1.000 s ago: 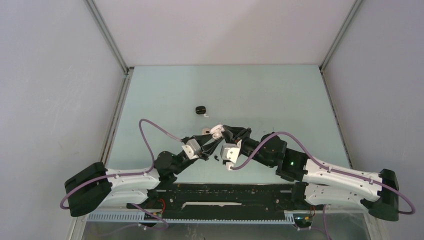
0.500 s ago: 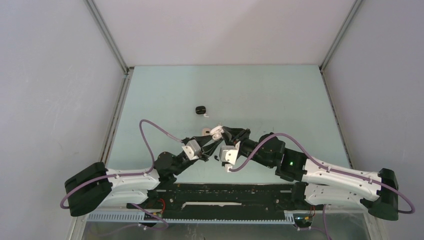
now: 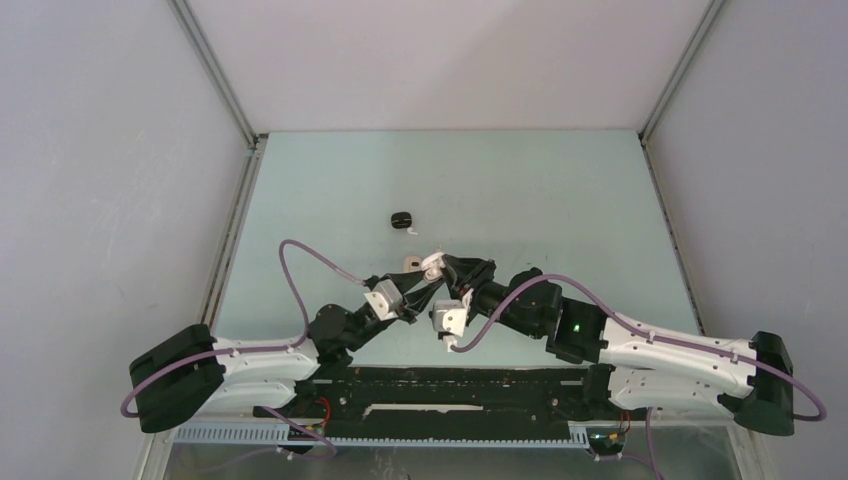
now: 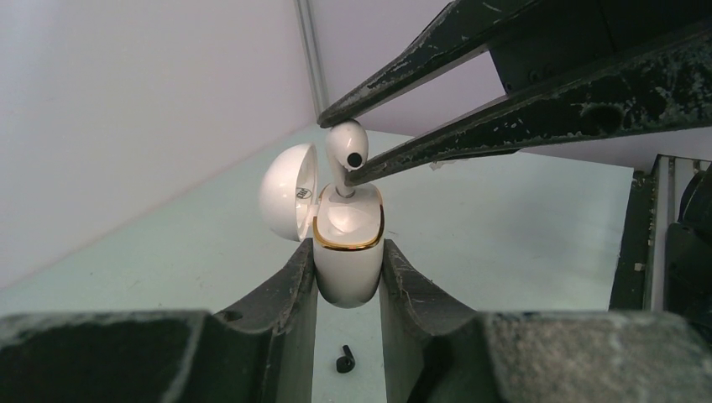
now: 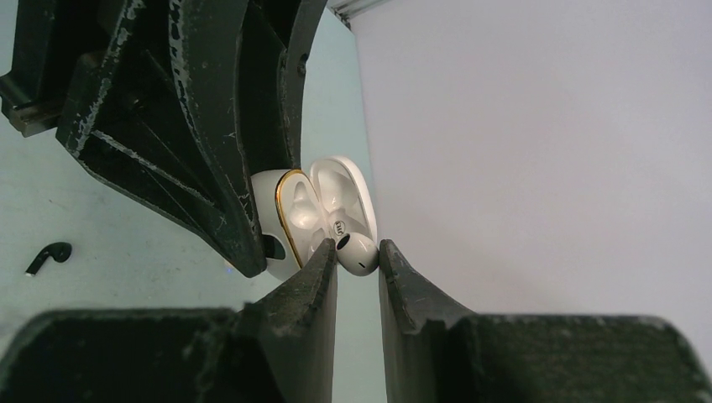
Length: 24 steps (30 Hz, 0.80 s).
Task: Insert the wireless bluetooth earbuds into the charging case
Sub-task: Place the earbud in the charging case.
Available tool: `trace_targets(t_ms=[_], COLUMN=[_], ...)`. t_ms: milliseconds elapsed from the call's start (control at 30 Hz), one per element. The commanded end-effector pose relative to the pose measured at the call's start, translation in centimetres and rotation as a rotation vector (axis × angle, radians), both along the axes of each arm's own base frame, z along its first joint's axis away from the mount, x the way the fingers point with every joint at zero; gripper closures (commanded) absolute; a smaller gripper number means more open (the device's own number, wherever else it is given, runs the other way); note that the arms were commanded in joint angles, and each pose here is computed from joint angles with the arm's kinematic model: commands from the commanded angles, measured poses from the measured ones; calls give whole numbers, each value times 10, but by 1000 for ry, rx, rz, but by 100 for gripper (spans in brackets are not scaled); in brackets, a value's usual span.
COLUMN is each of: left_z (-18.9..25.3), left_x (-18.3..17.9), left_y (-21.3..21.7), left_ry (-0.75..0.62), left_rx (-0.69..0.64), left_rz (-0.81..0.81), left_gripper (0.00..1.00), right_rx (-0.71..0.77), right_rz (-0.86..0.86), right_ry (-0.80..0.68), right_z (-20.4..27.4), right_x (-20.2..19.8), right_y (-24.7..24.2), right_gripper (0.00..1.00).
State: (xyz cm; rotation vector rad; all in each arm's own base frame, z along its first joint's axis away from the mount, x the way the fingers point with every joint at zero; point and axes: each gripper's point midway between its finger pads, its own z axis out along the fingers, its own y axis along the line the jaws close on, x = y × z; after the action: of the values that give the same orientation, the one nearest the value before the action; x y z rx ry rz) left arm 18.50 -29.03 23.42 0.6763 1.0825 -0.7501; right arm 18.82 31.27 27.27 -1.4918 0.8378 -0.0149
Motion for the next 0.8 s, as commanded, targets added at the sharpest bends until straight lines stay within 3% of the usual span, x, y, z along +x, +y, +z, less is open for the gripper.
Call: trace_targets(t_ms=[0, 333, 767], left_z=[33, 37, 36], left_x=[1, 1, 3], left_y=[11, 19, 17], left_ry=[-68, -72, -63], left_rx=[-107, -174, -191], left_rz=[39, 57, 60], left_gripper=[99, 100, 100], right_rx=[-30, 86, 12], right_rz=[23, -18, 20], right_ry=[3, 14, -14], right_z=[-8, 13, 2], right_x=[-6, -1, -8], right_y=[5, 5, 11], right_gripper=[96, 100, 100])
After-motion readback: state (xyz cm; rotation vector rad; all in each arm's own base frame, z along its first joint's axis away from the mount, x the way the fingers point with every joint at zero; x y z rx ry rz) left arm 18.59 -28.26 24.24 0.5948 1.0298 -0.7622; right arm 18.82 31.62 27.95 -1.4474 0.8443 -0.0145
